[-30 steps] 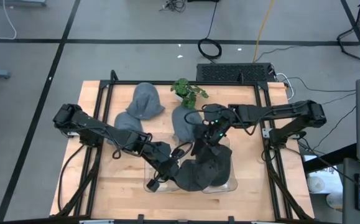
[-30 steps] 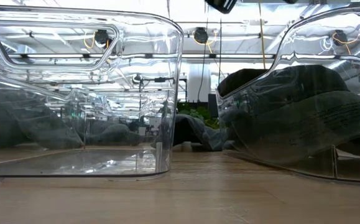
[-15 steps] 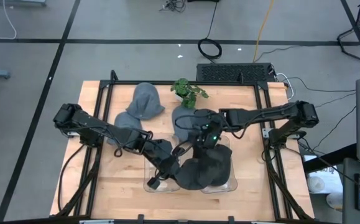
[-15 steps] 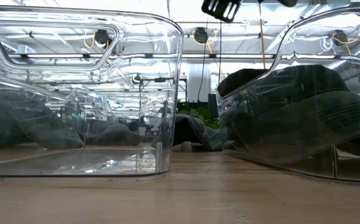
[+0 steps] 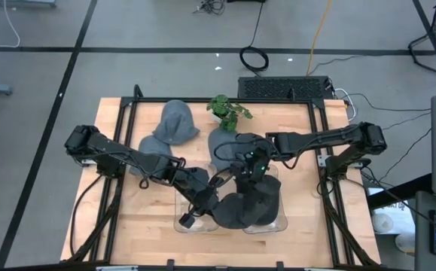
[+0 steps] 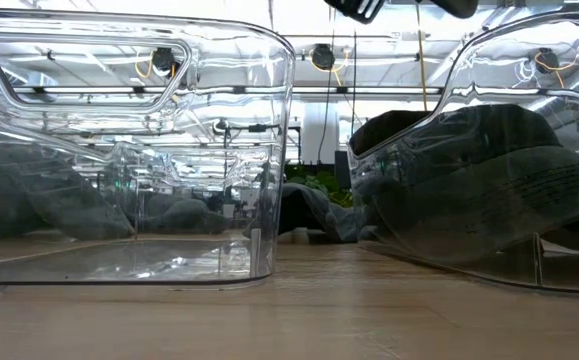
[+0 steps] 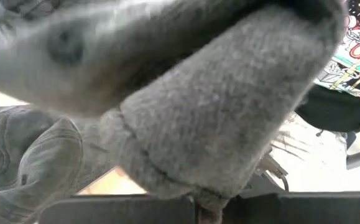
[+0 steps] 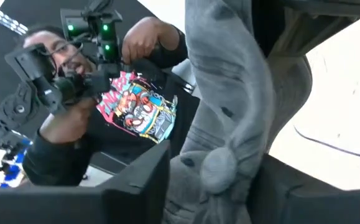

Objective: Pick & Place hat
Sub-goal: Put the black cap into the right transparent bin

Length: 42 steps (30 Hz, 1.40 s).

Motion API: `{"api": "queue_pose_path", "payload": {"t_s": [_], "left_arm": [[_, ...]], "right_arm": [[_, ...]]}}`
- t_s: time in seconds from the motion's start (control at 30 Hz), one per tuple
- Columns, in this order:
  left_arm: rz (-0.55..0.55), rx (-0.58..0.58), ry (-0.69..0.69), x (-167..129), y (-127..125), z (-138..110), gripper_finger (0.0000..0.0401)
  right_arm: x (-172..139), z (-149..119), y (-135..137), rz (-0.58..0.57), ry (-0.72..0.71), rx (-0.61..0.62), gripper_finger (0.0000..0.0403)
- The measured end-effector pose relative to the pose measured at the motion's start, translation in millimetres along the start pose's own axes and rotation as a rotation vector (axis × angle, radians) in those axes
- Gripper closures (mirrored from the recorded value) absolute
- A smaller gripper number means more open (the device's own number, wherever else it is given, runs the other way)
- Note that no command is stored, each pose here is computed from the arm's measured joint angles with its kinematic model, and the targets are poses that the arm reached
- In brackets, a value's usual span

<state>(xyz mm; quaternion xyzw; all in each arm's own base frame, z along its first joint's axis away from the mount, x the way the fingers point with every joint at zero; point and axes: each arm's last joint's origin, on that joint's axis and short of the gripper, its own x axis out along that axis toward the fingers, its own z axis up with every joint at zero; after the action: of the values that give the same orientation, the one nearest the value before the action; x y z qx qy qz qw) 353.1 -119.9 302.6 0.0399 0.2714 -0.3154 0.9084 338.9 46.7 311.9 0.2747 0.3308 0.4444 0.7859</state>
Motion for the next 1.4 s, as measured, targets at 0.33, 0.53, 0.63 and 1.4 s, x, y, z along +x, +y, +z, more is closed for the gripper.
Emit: {"api": "queue_pose_path", "payload": {"t_s": [0.33, 0.53, 0.63, 1.4], "left_arm": [[0.001, -0.005, 0.003, 0.0, 0.0, -0.3, 0.0384], [-0.007, 0.005, -0.003, 0.5, -1.6, 0.3, 0.0383], [-0.041, 0.056, -0.04, 0.8, -7.6, 4.7, 0.0341], [0.081, 0.053, -0.192, -112.6, -26.8, 32.5, 0.0003]], "right_arm": [[0.7, -5.8, -1.4, -0.011, 0.037, -0.181, 0.0393], [-0.5, -5.3, -1.5, -0.08, 0.024, -0.232, 0.0397], [-3.2, -6.7, 1.2, -0.124, 0.025, -0.233, 0.0398], [-34.5, -9.8, 51.5, -0.275, -0.053, -0.36, 0.0399]]}}
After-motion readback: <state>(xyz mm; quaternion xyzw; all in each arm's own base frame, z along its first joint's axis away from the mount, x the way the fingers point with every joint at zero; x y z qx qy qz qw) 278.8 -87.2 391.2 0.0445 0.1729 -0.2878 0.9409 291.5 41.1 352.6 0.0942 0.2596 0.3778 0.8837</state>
